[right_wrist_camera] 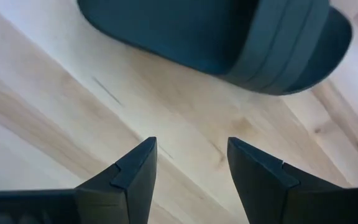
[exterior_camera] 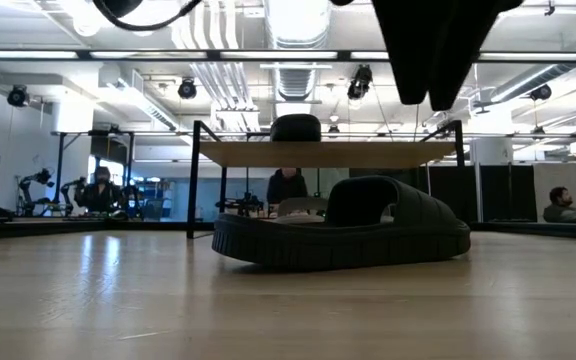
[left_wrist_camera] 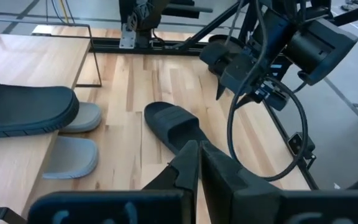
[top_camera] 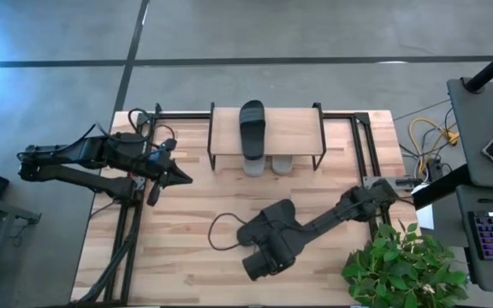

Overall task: Pick and place slides into the shelf
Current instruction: Put the black slide on the shelf

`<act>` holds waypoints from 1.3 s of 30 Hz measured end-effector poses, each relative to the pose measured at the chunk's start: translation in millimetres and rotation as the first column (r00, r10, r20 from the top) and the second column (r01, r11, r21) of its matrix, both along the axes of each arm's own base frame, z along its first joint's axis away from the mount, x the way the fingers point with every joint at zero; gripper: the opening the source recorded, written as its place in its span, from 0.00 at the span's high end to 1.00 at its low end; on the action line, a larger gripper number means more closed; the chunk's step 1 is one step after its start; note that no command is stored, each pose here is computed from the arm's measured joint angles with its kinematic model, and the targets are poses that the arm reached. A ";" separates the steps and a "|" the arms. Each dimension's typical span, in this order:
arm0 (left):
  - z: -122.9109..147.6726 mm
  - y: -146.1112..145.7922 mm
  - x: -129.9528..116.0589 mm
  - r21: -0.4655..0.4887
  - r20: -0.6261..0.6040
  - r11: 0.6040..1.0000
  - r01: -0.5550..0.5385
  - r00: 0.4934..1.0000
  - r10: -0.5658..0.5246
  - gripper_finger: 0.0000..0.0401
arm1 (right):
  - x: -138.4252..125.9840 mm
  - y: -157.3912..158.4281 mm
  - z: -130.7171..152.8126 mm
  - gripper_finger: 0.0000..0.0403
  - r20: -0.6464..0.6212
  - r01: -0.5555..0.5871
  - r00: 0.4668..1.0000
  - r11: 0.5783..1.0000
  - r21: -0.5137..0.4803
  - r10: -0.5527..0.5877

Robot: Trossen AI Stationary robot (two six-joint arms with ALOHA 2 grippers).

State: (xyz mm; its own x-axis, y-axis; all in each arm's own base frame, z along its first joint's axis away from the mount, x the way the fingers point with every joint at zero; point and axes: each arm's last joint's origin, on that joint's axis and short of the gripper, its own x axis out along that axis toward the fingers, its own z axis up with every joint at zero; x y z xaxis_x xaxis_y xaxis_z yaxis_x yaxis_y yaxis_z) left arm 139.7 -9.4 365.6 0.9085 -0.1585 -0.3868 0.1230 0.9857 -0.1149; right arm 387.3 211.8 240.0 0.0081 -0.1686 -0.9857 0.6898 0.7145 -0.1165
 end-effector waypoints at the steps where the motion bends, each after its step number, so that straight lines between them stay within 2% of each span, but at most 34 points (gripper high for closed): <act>1: 0.0 -0.1 0.0 -0.001 0.000 1.000 0.002 1.000 -0.002 1.00 | -1.4 1.6 -1.4 0.54 -0.003 0.007 1.000 1.000 -0.004 -0.007; 10: -11.4 -0.5 7.5 -0.001 -0.040 1.000 0.004 0.999 -0.005 1.00 | -10.5 13.5 -6.7 0.54 -0.021 -0.016 1.000 1.000 -0.022 0.016; 13: -17.8 -0.6 11.0 -0.026 -0.052 1.000 -0.008 0.999 0.007 1.00 | -9.4 11.3 -5.2 0.54 -0.017 -0.031 0.999 0.999 -0.028 0.030; 17: -25.1 -0.1 14.7 -0.037 -0.058 0.999 -0.034 0.998 0.032 1.00 | -6.1 4.5 -2.6 0.54 0.051 -0.022 0.998 0.989 -0.144 0.030; 20: -27.7 0.2 17.1 -0.032 -0.069 0.998 -0.050 0.997 0.047 1.00 | -1.6 -2.7 -1.9 0.54 0.112 0.040 0.994 0.977 -0.209 -0.017; 25: -28.5 0.2 18.1 -0.088 -0.086 0.993 -0.081 0.994 0.073 1.00 | 12.6 -31.5 -2.7 0.54 0.017 0.146 0.989 0.988 -0.047 -0.145; 30: -25.7 0.4 14.9 -0.100 -0.065 0.991 -0.084 0.995 0.078 1.00 | 26.5 -64.5 -1.0 0.54 0.013 0.222 0.975 0.975 -0.027 -0.222; 33: -25.0 0.4 13.4 -0.101 -0.059 0.991 -0.083 0.995 0.078 1.00 | 32.7 -78.7 3.4 0.54 0.024 0.219 0.975 0.975 -0.017 -0.219; 39: -24.3 0.5 12.3 -0.100 -0.054 0.992 -0.083 0.996 0.078 1.00 | 35.3 -85.2 5.2 0.54 0.018 0.216 0.976 0.976 0.008 -0.216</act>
